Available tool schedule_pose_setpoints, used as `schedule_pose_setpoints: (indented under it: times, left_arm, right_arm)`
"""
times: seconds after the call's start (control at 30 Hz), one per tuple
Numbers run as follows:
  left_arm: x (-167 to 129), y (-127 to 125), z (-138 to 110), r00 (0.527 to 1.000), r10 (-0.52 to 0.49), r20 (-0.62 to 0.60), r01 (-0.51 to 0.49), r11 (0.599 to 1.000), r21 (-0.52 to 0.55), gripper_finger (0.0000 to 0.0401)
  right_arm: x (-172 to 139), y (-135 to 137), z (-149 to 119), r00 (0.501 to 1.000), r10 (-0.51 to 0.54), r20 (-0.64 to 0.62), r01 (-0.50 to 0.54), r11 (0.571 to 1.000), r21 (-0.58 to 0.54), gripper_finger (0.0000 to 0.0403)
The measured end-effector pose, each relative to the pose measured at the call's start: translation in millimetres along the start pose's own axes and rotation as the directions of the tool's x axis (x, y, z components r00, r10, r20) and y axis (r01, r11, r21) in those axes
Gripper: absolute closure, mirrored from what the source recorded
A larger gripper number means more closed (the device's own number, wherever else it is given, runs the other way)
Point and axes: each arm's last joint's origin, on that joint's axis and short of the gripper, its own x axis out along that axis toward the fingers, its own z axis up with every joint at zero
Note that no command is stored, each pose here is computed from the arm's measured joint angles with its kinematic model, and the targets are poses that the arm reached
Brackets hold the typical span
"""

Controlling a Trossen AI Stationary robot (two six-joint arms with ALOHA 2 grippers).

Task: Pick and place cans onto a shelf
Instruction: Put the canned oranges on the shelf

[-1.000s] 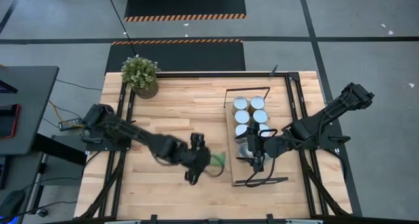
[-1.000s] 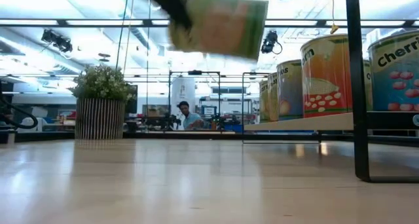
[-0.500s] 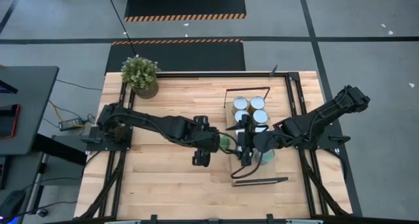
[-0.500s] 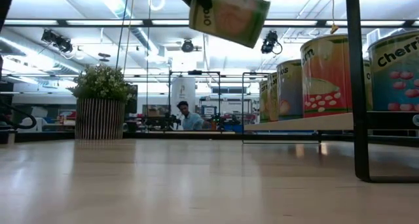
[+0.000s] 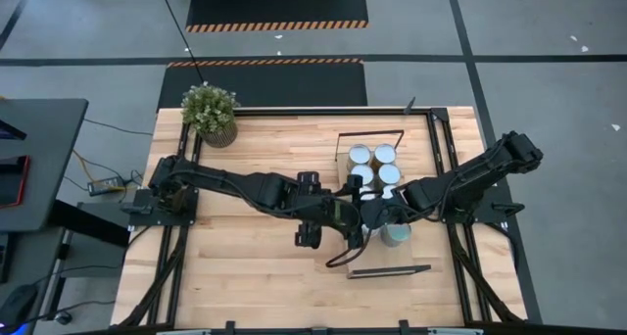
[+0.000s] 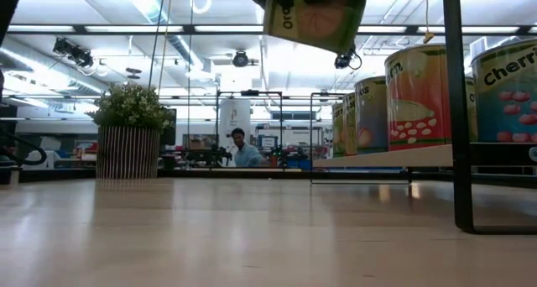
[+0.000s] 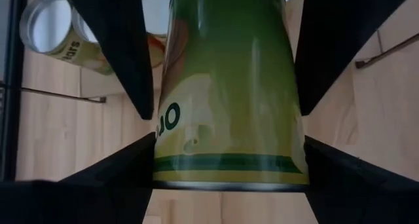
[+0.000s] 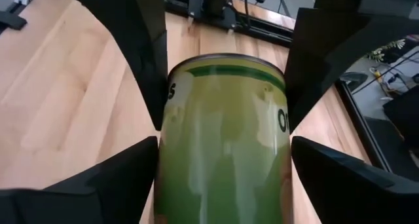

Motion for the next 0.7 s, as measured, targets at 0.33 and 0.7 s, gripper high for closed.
schedule_pose_setpoints:
  times: [0.33,0.7]
  left_arm:
    - [-1,-2,2,1.000,-0.004,0.026,0.004,1.000,0.024,0.0065]
    - [-15,-6,1,0.998,-0.014,0.059,0.010,0.997,0.075,0.0047]
  right_arm:
    - [0,-2,-1,1.000,0.002,-0.010,-0.002,1.000,0.020,0.0096]
    - [-5,-5,-7,0.997,0.018,-0.070,-0.015,0.999,0.037,0.0096]
